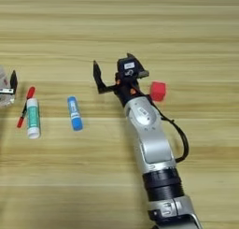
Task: Move the objects on the table
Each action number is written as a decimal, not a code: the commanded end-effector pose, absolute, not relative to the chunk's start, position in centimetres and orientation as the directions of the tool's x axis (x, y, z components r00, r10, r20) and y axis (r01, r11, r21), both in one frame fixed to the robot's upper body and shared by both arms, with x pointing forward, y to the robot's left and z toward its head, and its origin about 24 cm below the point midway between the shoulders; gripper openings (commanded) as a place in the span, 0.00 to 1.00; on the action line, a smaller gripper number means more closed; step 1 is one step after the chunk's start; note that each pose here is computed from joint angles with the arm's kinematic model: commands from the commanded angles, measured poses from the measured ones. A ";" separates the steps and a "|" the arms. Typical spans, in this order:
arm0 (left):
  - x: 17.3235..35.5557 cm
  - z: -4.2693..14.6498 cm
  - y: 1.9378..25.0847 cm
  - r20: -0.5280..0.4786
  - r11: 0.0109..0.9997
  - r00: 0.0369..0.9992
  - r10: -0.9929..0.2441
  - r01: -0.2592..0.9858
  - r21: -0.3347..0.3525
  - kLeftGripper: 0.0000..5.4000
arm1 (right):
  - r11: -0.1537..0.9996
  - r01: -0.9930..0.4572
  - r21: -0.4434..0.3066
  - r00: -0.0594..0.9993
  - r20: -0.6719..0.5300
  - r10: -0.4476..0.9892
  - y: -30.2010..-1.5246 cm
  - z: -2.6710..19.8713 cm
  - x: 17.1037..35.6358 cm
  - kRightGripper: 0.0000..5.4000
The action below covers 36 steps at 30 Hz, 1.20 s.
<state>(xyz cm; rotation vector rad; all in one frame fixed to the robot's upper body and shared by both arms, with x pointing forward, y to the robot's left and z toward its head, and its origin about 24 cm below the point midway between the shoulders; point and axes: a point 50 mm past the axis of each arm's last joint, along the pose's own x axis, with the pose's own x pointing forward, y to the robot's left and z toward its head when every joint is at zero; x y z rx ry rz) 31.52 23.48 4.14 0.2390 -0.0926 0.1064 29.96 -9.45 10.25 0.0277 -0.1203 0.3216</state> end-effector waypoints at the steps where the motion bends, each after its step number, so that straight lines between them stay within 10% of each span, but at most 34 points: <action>1: 31.8 4.6 23.4 0.120 0.965 0.989 0.088 -0.115 0.237 1.00 | 0.928 -0.372 0.024 0.928 0.037 0.371 -8.4 8.7 29.7 1.00; 36: 31.9 4.7 23.2 0.125 0.966 0.988 0.089 -0.116 0.232 1.00 | 0.818 -0.574 0.033 0.798 -0.203 0.568 -4.0 3.0 27.1 1.00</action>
